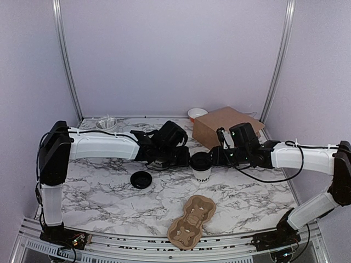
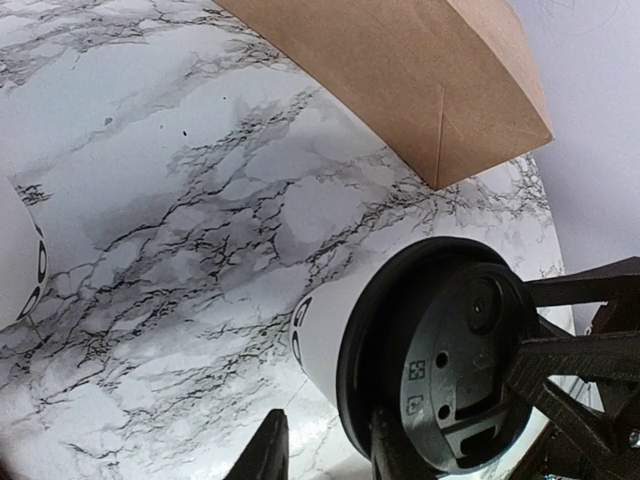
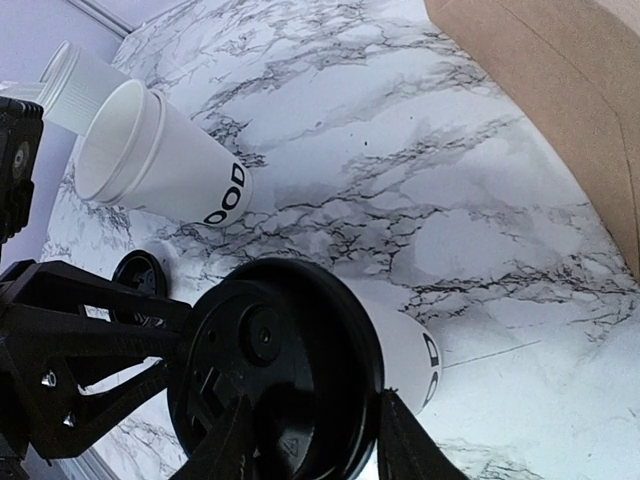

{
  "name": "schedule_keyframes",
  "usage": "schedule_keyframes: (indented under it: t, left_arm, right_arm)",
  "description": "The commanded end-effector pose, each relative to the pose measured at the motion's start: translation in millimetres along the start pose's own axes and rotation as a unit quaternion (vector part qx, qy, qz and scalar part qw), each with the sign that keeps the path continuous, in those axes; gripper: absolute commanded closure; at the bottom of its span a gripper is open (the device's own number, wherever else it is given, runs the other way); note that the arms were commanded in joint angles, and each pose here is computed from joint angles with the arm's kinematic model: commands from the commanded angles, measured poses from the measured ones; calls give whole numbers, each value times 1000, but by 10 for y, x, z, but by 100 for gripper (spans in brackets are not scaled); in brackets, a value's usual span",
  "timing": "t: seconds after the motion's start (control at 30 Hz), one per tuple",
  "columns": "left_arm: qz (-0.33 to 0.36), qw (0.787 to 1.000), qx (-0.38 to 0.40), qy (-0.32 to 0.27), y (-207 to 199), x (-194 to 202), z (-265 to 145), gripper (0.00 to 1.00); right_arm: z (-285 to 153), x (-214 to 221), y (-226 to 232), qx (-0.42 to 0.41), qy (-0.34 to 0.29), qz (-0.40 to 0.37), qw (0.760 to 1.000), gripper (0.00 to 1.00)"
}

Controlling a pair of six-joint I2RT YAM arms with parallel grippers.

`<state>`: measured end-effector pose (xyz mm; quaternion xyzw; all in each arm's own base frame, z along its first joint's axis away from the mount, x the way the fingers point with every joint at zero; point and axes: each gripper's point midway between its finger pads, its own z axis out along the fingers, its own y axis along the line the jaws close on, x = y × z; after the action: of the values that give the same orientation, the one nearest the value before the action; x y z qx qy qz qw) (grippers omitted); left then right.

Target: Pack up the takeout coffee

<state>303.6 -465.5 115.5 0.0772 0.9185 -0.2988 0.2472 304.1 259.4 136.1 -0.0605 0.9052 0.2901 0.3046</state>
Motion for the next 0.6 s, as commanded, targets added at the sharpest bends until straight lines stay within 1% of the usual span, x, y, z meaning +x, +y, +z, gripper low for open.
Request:
schedule_keyframes:
  t: [0.0, 0.23, 0.4, 0.57]
  left_arm:
    - [27, 996, -49, 77, 263, 372, 120, 70]
    - [30, 998, -15, 61, -7, 189, 49, 69]
    - [30, 998, 1, 54, -128, 100, 1, 68]
    - [33, 998, 11, 49, -203, 60, -28, 67]
  right_arm:
    - [24, 184, 185, -43, 26, 17, 999, 60]
    - [23, 169, 66, -40, 9, 49, 998, 61]
    - [-48, 135, -24, -54, -6, 82, 995, 64]
    - [-132, 98, -41, -61, -19, 94, 993, 62]
